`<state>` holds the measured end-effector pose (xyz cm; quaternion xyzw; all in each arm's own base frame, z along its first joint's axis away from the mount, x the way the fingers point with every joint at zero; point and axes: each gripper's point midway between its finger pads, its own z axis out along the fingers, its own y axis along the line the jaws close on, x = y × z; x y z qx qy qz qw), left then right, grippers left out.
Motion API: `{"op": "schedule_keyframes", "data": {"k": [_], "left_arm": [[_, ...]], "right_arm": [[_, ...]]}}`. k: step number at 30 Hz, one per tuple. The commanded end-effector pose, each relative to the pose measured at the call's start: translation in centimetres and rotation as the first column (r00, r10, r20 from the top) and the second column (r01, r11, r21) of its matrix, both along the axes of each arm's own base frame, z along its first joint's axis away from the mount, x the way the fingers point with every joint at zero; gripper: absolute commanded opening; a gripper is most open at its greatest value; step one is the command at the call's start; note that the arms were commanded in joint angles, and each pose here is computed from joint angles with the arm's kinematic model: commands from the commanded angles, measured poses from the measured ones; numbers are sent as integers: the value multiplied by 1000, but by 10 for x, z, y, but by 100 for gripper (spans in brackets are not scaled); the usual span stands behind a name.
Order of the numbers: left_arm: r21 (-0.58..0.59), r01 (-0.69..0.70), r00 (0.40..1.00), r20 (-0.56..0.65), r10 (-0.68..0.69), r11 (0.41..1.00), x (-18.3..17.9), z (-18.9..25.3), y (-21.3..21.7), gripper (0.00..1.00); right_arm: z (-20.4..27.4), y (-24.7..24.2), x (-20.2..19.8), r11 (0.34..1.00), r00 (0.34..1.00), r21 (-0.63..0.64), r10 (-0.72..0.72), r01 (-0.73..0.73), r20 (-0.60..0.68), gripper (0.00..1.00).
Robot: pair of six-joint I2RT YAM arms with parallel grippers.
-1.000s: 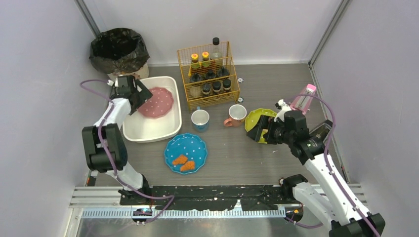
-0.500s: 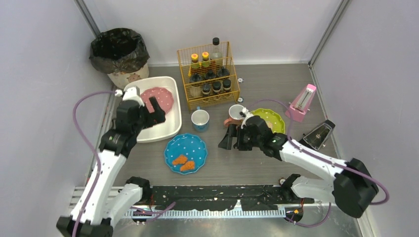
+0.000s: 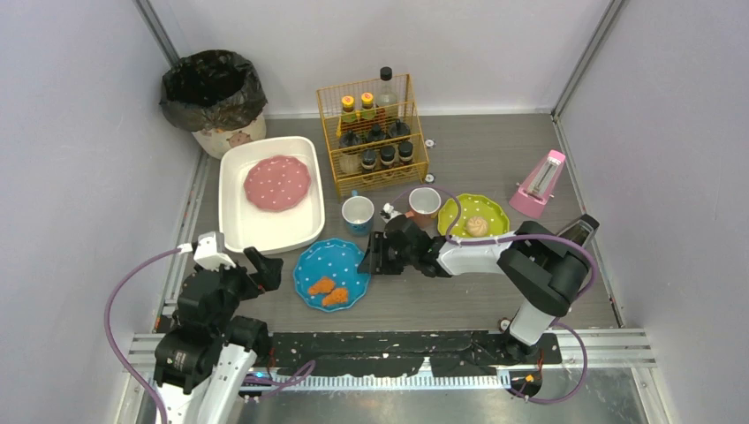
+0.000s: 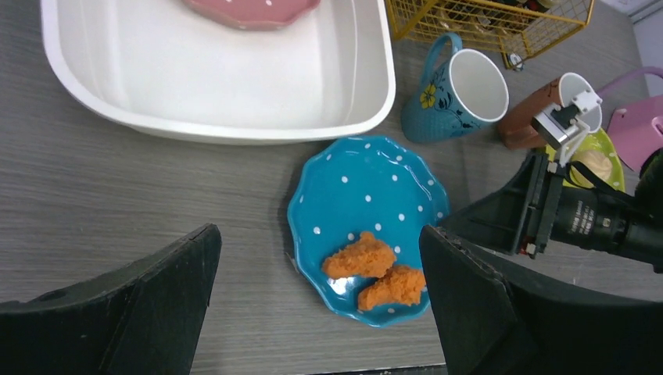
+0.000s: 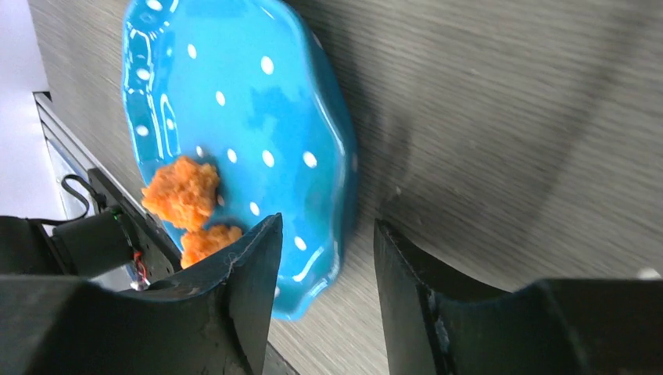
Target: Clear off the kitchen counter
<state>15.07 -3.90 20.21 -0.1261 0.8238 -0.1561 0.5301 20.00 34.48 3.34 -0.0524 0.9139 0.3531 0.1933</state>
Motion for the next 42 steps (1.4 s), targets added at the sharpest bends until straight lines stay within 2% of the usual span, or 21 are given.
{"op": "schedule_keyframes", "data": {"k": [1,6,8,12,13,21,30,34,42], "left_arm": [[-89,56,998,3,-56,994,-8,-13,-16,100],[-204,148,987,-34,-158,968,-11,-25,-43,100],[-240,160,983,-51,-178,957,-10,-29,-50,100],[-290,175,975,-82,-207,941,-7,-43,-60,100],[-299,174,974,-91,-209,938,-6,-47,-62,99],[-368,184,968,-94,-233,912,7,-60,-76,100],[-485,227,944,-106,-314,845,25,-63,-104,99],[-532,269,922,-99,-375,803,32,-60,-119,95],[-561,338,885,-83,-458,755,42,-48,-143,93]], "right_arm": [[5,29,14,997,999,71,-34,32,31,50],[-17,32,13,998,999,50,-45,46,-3,45],[-27,30,11,998,998,35,-51,52,-24,37],[-31,20,6,998,997,27,-64,65,-34,8],[-33,14,4,997,997,19,-71,71,-37,7],[7,-28,0,992,994,60,-110,108,24,5],[62,-76,0,982,976,113,-168,152,142,5],[95,-88,4,972,959,168,-196,163,207,5],[139,-103,6,951,936,253,-241,176,255,6]]}}
